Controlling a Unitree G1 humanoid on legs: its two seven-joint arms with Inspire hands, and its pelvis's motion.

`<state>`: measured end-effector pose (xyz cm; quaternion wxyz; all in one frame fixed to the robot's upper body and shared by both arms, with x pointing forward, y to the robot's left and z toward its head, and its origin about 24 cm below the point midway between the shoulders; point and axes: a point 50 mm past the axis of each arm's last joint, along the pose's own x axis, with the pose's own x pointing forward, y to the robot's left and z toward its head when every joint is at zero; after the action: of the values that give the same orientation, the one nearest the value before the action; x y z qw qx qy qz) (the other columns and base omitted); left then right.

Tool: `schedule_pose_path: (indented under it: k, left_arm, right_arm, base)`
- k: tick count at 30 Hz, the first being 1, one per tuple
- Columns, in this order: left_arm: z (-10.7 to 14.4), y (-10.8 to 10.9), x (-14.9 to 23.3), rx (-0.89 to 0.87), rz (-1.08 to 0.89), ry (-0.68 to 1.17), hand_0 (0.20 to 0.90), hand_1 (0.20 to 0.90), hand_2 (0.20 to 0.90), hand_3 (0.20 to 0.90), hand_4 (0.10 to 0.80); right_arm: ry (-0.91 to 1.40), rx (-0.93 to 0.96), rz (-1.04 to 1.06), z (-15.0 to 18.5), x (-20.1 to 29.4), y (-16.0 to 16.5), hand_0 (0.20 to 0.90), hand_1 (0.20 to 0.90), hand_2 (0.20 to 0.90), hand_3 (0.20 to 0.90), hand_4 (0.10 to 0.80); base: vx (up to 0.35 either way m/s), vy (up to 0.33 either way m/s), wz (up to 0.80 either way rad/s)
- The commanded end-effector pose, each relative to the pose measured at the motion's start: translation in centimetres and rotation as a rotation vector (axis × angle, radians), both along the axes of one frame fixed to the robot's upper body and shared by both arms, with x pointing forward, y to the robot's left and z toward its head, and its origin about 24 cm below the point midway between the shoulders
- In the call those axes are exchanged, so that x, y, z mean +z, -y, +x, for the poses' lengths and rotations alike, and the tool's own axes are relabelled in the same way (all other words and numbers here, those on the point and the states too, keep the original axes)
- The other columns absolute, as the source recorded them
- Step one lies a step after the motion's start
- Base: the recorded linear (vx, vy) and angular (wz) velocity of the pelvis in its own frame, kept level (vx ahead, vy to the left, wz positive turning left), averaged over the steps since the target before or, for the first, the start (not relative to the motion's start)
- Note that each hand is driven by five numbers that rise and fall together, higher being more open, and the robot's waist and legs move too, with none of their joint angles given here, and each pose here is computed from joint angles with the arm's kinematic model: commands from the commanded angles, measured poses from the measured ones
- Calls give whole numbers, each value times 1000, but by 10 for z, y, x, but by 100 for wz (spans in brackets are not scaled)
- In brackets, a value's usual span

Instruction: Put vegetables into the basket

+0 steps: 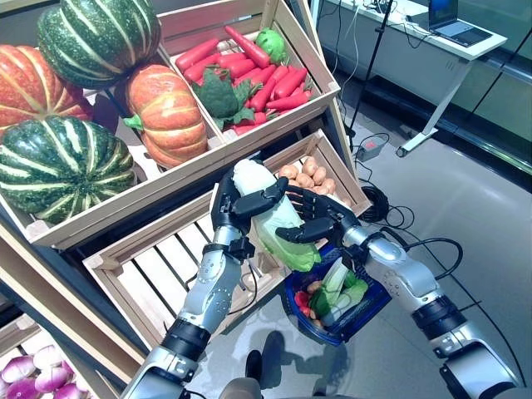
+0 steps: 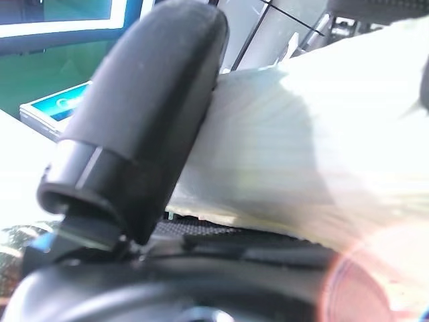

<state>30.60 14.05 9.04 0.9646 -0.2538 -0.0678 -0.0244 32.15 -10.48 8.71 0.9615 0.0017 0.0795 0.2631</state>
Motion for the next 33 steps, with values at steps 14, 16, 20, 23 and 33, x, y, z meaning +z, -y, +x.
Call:
schedule_pose_path:
  k: [14, 16, 20, 23, 33]
  left_arm:
    - [-15, 76, 87, -470, -223, 404, 300, 300, 300, 300, 400]
    - [-16, 80, 97, -478, -225, 432, 300, 300, 300, 300, 400]
    - [-16, 84, 105, -481, -225, 458, 300, 300, 300, 300, 400]
    - [-17, 84, 110, -482, -216, 479, 300, 300, 300, 300, 400]
    - [-20, 82, 118, -476, -183, 531, 300, 300, 300, 300, 400]
  right_arm:
    - [-43, 37, -191, 27, -6, -30, 900, 900, 900, 900, 800]
    - [-51, 20, -243, 32, -4, -30, 900, 900, 900, 900, 800]
    - [-66, -1, -215, 35, -4, -39, 300, 300, 300, 300, 400]
    - [-76, -13, -187, 36, -5, -43, 300, 300, 300, 300, 400]
    - [-39, -63, -182, 36, -3, -38, 300, 300, 300, 300, 400]
  base:
    - [-13, -15, 14]
    - [-9, -4, 2]
    - [0, 0, 0]
    - [0, 0, 0]
    - [-8, 2, 2]
